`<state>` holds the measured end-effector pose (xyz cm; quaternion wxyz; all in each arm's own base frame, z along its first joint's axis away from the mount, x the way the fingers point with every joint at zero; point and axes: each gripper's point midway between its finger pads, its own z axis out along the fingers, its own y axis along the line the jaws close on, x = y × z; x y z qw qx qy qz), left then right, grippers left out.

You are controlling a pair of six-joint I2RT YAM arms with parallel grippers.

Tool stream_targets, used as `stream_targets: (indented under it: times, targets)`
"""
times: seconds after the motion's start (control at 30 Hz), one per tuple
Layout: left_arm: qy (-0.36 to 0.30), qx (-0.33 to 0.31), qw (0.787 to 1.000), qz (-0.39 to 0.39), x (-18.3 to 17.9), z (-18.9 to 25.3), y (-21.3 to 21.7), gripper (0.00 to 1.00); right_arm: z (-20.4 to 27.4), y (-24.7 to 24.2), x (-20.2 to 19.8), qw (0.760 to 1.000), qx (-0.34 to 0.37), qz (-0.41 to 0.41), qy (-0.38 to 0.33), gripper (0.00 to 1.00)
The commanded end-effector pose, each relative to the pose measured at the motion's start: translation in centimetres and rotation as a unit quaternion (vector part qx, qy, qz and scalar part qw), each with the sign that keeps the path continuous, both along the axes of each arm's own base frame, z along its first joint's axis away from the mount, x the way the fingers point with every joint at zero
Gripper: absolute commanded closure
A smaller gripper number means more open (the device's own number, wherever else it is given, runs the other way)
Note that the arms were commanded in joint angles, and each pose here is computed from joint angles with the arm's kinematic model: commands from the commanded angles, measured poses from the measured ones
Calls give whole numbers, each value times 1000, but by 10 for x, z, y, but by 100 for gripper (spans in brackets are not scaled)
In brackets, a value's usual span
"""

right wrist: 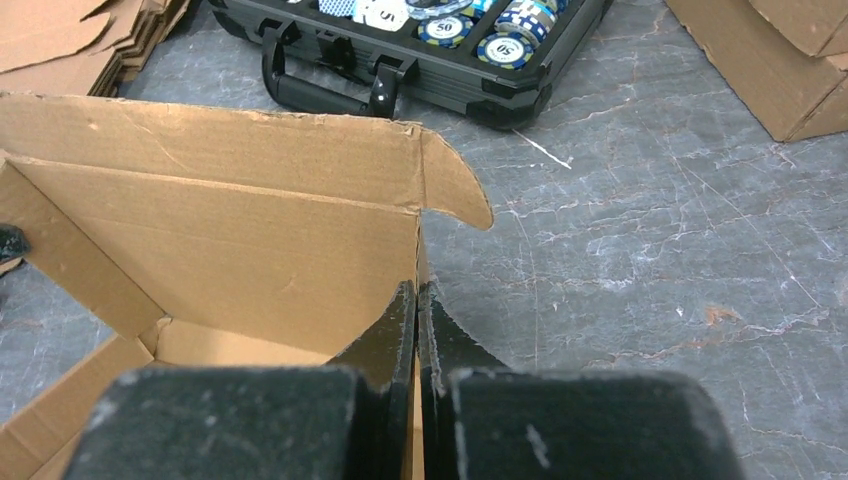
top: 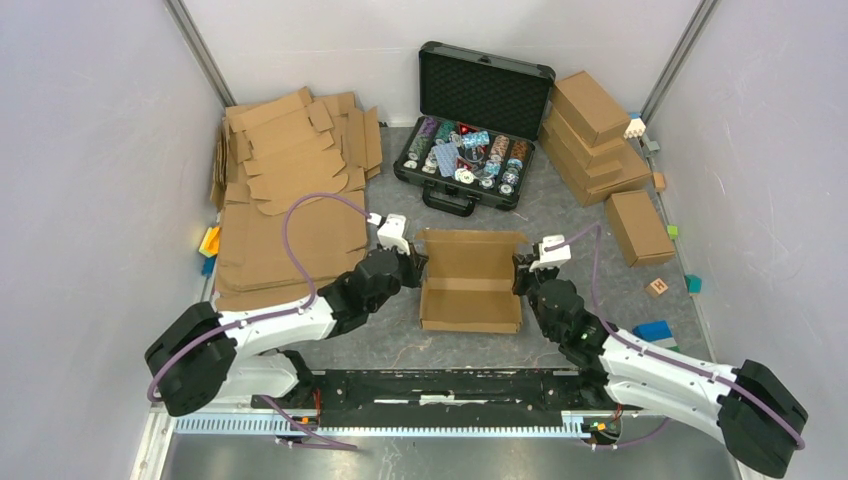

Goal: Fold the paper box

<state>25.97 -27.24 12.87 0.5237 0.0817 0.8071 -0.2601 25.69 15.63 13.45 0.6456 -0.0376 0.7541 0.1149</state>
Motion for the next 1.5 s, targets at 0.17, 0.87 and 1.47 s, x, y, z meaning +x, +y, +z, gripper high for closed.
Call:
stream_targets:
  times: [0.17, 0.87, 1.47]
  targets:
    - [-4, -40, 998, -55, -32, 6, -17, 98, 3, 39, -27, 992, 35, 121, 25, 100]
    - [-31, 24, 989, -145, -82, 0, -26, 98, 0, 41, -51, 982, 18, 172, 75, 93]
    - [-31, 83, 988, -124, -83, -8, -20, 98, 27, 27, -46, 986, -19, 138, 94, 43]
